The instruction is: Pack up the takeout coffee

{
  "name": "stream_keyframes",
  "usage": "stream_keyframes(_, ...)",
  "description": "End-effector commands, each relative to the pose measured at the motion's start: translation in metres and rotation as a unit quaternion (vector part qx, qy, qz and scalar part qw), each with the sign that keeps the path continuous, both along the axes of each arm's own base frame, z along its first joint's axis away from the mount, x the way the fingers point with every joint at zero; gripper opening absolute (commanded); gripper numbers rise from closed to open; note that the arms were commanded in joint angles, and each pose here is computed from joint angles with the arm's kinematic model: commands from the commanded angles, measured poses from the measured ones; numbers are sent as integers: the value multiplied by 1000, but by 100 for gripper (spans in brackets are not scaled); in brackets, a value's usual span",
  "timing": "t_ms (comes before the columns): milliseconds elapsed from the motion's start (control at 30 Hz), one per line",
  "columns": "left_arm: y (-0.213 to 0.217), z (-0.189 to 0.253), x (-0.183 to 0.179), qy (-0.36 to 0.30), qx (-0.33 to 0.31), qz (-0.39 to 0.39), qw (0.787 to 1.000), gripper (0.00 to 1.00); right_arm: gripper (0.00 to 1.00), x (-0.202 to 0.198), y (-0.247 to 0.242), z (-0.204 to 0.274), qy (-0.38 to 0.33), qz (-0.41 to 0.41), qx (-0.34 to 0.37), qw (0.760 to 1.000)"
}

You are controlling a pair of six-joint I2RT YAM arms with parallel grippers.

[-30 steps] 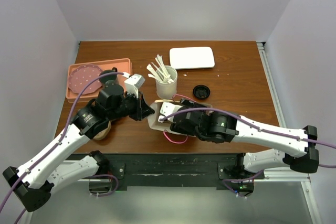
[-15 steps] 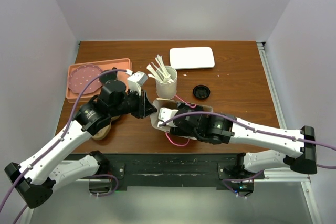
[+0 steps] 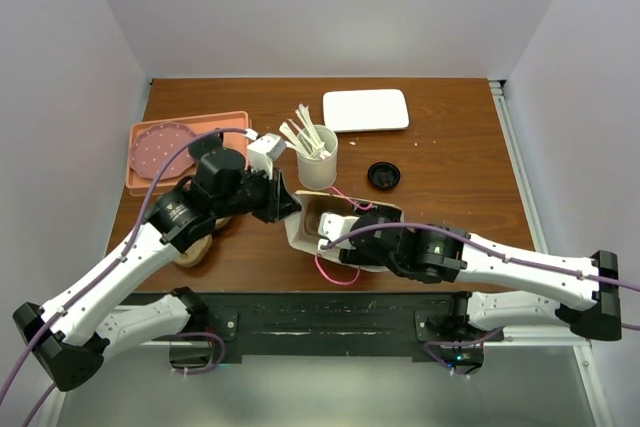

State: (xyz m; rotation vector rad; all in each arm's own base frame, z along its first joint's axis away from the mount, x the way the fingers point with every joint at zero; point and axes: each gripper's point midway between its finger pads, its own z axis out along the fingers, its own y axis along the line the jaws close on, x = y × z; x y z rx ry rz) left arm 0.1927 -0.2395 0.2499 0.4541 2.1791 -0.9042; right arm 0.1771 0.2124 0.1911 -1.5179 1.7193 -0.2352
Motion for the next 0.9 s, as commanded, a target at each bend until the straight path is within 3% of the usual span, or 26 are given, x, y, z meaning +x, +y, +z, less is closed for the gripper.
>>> stream_keyframes(0, -15, 27, -11, -33, -62, -46, 996, 10, 11, 5, -16, 5, -31, 12, -40, 999)
stream_keyframes(133, -20, 19, -22, -21, -73, -70, 995, 0, 12, 8, -12, 2, -41, 17, -38, 998)
stream_keyframes(400, -22, 10, -27, -30, -67, -76, 994, 0, 11, 2, -11, -8, -25, 27, -32, 999)
stream_keyframes(467, -19, 6, -21, -26, -47, -60, 997, 21, 11, 4, -11, -9, -29, 28, -41, 998)
stream_keyframes(633, -11, 12, -6, -44, -26, -19, 999, 43, 10, 9, -11, -14, -43, 25, -55, 997)
stream_keyframes(867, -10, 7, 1, -50, 0, -19, 999, 45, 9, 30, -13, -22, -117, 1, -84, 990)
